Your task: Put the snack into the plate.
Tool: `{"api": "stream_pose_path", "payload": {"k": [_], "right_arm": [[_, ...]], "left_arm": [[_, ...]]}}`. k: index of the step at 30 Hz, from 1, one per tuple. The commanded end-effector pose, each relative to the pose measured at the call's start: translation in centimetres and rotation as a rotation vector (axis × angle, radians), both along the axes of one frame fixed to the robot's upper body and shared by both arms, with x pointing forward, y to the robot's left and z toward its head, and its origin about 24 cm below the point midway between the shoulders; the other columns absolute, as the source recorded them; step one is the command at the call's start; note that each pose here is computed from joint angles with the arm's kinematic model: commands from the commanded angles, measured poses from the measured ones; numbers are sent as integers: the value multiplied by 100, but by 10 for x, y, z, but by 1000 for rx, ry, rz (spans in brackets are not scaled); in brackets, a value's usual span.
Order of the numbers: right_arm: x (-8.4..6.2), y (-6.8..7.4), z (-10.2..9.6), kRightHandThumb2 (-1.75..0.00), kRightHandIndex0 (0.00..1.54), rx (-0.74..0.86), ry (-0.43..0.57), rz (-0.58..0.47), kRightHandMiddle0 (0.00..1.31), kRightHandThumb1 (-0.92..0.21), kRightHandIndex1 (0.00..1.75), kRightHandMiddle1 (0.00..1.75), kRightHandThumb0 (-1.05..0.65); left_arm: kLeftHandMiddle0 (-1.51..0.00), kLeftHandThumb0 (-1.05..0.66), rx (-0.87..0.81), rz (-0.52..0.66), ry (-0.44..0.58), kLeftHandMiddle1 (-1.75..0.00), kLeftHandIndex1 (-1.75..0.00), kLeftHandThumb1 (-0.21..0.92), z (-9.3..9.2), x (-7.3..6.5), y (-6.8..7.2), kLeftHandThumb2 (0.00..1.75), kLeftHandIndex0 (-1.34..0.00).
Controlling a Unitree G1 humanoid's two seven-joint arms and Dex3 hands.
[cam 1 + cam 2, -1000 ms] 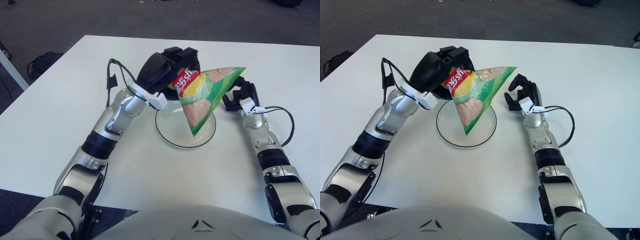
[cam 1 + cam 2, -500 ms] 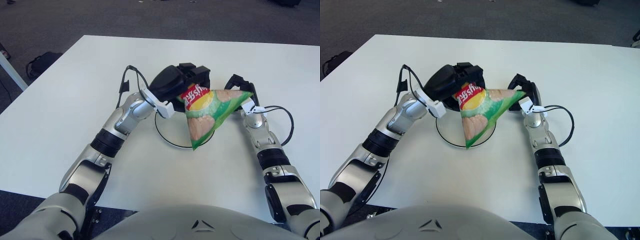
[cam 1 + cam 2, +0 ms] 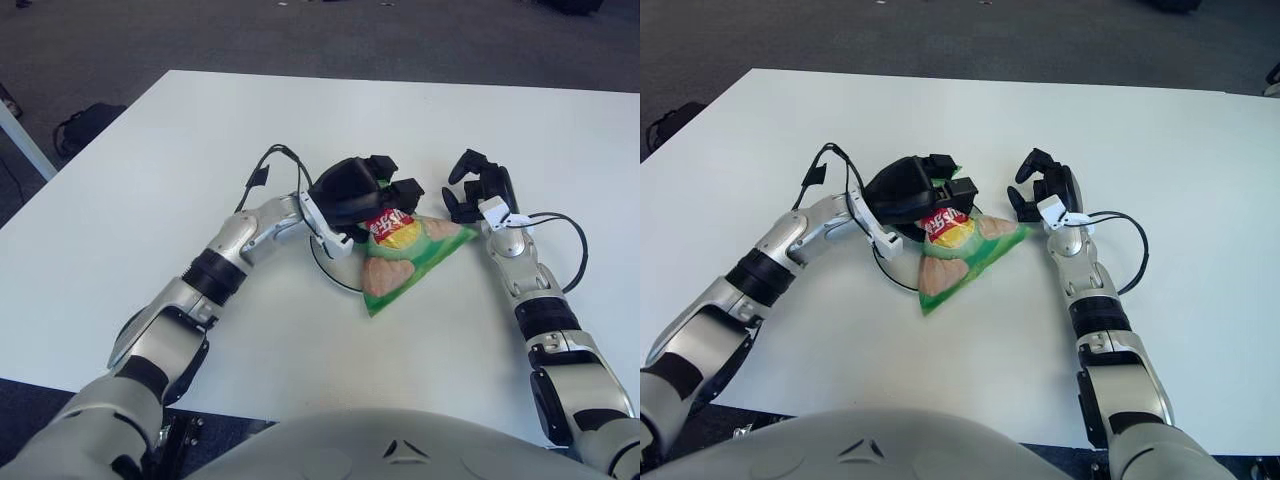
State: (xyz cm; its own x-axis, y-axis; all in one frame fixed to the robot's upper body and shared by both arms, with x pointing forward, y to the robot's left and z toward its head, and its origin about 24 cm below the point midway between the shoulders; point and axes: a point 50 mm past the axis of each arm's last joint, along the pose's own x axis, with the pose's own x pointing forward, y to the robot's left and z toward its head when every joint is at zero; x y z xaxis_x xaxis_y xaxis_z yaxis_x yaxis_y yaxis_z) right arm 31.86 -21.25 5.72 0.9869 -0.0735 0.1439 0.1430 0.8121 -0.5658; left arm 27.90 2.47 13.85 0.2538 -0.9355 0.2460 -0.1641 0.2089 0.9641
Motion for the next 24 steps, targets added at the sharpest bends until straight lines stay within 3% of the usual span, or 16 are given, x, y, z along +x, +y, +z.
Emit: {"api": "stream_pose_path", "payload": {"k": [1, 17, 19, 22, 24], "right_arm": [[-23, -4, -49, -140, 130, -16, 244, -17, 67, -25, 175, 175, -51], [-24, -4, -47, -140, 128, -18, 231, -22, 67, -25, 175, 175, -51], [-24, -3, -47, -140, 128, -20, 229, -22, 67, -25, 175, 175, -51], [-24, -3, -47, -141, 127, -24, 227, -24, 68, -24, 175, 175, -51], [-24, -4, -47, -141, 127, -30, 224, -27, 68, -24, 175, 175, -51]], "left_arm": [[-90, 0, 143, 20, -30, -173, -175, -6, -18, 5, 7, 174, -66], [-91, 0, 211, -48, -41, -175, -171, -7, -29, 6, 12, 175, -69], [-91, -1, 219, -62, -32, -175, -162, -7, -30, 6, 13, 171, -73], [-70, -1, 236, -75, 5, -175, -170, 10, -32, 7, 15, 155, -63], [-61, 8, 252, -82, 43, -173, -166, 23, -32, 9, 19, 139, -45]]}}
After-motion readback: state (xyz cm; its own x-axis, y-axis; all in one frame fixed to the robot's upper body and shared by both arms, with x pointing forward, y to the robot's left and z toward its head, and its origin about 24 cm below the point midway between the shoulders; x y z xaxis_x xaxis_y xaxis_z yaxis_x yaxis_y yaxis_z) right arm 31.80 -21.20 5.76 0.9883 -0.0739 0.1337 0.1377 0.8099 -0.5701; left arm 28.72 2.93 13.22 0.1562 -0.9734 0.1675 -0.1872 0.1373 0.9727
